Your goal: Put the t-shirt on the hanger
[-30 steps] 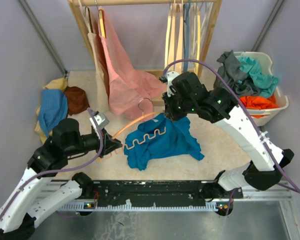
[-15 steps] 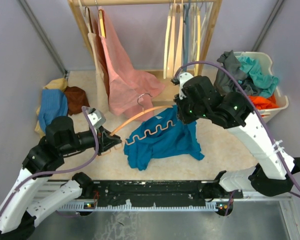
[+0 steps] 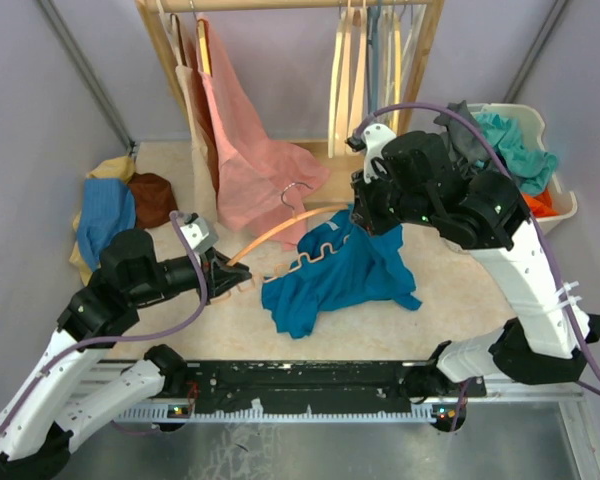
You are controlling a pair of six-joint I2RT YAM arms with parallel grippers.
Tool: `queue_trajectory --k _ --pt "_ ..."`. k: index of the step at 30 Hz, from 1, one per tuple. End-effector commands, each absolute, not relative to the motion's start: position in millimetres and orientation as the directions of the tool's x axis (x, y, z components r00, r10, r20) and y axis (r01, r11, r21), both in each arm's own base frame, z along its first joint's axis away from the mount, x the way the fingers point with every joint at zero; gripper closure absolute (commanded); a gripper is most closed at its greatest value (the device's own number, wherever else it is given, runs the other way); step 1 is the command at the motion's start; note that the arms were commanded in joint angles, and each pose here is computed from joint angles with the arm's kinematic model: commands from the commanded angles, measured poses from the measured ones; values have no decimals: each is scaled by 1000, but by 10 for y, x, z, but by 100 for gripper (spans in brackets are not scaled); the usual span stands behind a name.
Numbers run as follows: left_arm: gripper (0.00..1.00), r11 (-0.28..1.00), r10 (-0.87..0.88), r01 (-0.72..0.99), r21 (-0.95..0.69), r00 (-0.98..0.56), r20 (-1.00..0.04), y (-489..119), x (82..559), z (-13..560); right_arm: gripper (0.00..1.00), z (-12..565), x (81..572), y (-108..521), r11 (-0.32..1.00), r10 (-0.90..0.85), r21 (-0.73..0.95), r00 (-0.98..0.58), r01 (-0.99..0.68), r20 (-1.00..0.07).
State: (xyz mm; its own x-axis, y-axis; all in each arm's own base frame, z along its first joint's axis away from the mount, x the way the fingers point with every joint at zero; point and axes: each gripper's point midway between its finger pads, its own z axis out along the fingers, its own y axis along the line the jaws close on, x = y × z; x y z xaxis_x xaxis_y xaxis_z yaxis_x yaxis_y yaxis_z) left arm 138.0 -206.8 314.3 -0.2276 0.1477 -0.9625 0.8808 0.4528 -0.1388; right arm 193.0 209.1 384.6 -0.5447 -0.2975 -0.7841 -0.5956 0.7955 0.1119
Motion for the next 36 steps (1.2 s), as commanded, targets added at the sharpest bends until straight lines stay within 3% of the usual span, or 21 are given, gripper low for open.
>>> queue_trajectory --k 1,19,36 --pt "96 396 88 916 -69 -113 -990 -2152 1369 3413 100 4170 1924 2299 730 -267 145 -473 -668 -840" --pt "98 424 59 903 -70 -104 -993 -2119 1393 3415 100 4522 1766 2905 638 -206 128 -329 -759 -922" --pt "99 500 39 866 -23 -49 -998 -1933 1399 3513 100 4544 1748 3075 701 -316 -25 -279 -713 -907"
